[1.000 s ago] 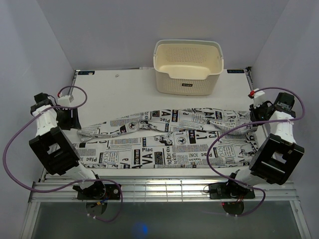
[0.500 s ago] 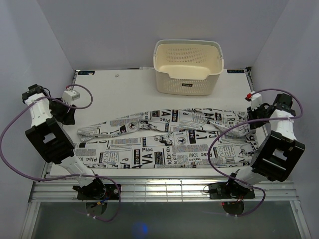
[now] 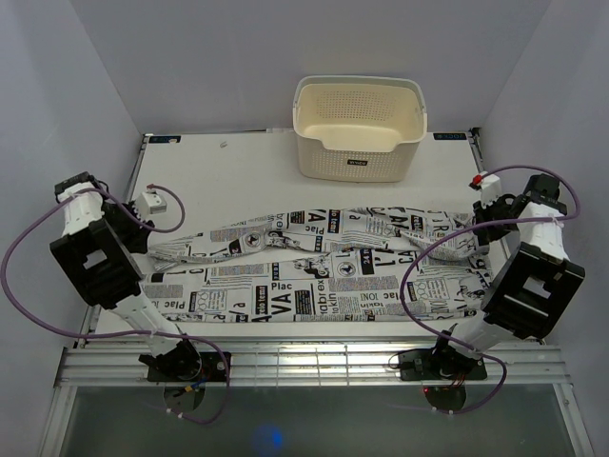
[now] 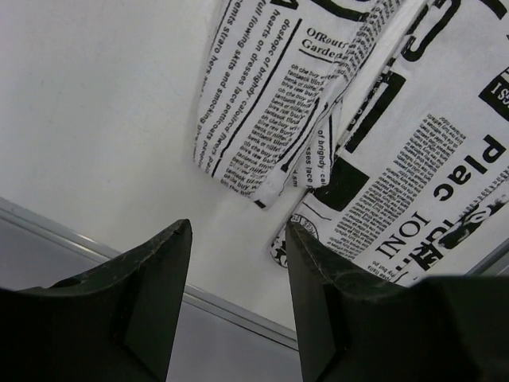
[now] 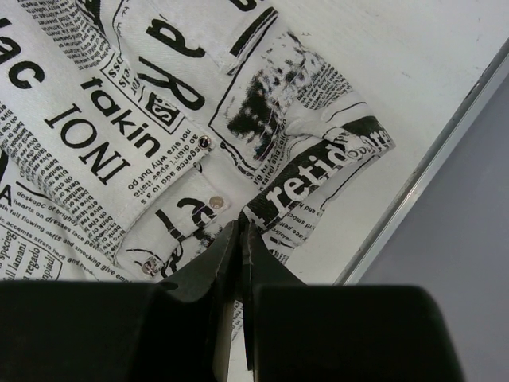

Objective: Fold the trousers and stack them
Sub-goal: Flatten the trousers out

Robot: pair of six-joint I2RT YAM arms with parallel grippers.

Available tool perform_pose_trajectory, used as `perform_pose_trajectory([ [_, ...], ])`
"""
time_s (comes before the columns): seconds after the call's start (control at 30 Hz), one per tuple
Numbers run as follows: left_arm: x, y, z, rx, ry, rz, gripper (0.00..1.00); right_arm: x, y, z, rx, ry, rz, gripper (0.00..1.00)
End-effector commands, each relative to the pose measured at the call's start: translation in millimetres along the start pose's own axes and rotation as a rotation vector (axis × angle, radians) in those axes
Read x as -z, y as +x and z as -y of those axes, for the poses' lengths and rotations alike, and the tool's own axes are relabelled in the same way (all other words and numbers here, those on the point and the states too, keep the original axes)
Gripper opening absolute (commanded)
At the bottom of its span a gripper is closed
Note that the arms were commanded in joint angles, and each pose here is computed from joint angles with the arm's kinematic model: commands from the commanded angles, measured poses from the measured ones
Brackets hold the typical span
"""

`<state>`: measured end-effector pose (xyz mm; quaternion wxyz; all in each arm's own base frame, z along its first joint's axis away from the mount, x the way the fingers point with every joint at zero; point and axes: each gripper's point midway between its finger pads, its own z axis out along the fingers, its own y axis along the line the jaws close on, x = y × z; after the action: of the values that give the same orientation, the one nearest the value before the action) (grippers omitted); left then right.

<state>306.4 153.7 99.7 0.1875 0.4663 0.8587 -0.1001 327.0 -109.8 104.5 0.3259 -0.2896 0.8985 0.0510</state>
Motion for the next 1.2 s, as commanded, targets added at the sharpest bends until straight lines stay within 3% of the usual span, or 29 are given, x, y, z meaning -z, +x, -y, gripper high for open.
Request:
perform_pose_trajectory([
  [0.0,-14.5,-1.0,6.5,-0.067,0.040,0.000,0.62,4.5,-6.3,7.1,0.000,0.004,0.005,0.08],
  [0.33,-54.1,-5.1,12.9,-0.109,0.081,-0.058,0.56,4.3,-2.1,9.6,0.005,0.012,-0.017,0.08],
  [0.4,-59.2,-3.2,17.1,-0.116,0.099,-0.071,0.46,4.1,-1.4,9.7,0.005,0.013,-0.019,0.08],
  [0.43,-60.5,-3.0,17.4,-0.123,0.100,-0.078,0.33,3.8,-0.9,9.8,0.004,0.013,-0.021,0.08],
  [0.53,-57.2,-2.2,12.7,-0.133,0.085,-0.092,0.18,4.1,-1.3,10.8,0.007,0.016,-0.021,0.08],
  [0.6,-50.6,-5.0,5.8,-0.142,0.063,-0.097,0.02,4.0,-1.6,13.2,0.011,0.024,-0.022,0.08],
  [0.63,-48.2,-7.0,2.1,-0.145,0.051,-0.094,0.00,2.8,-0.9,13.8,0.009,0.024,-0.024,0.08],
  [0.73,-29.8,-28.5,-32.3,-0.144,-0.059,-0.046,0.00,1.1,-1.1,23.9,0.008,0.058,-0.029,0.08],
  [0.8,-13.7,-57.1,-73.3,-0.086,-0.194,0.050,0.00,-0.3,-1.8,33.2,0.003,0.078,-0.038,0.08],
  [0.83,20.8,-83.3,-110.0,-0.093,-0.335,0.109,0.00,0.3,-3.7,35.6,-0.003,0.084,-0.036,0.08],
  [0.9,66.7,-118.0,-142.7,-0.036,-0.504,0.248,0.00,-0.3,-5.5,38.2,-0.010,0.084,-0.033,0.08],
  [1.0,121.2,-154.5,-145.9,-0.106,-0.665,0.384,0.00,0.9,-9.5,39.7,-0.007,0.086,-0.021,0.08],
  [1.03,100.9,-143.2,-133.4,-0.092,-0.633,0.390,0.00,0.1,-8.6,39.3,-0.009,0.082,-0.023,0.08],
  [1.13,102.3,-127.1,-110.6,-0.202,-0.700,0.364,0.00,-5.8,2.3,36.1,-0.010,0.070,-0.054,0.08],
  [1.17,65.5,-103.0,-92.2,-0.173,-0.636,0.337,0.00,-7.2,7.4,36.3,-0.007,0.072,-0.073,0.08],
])
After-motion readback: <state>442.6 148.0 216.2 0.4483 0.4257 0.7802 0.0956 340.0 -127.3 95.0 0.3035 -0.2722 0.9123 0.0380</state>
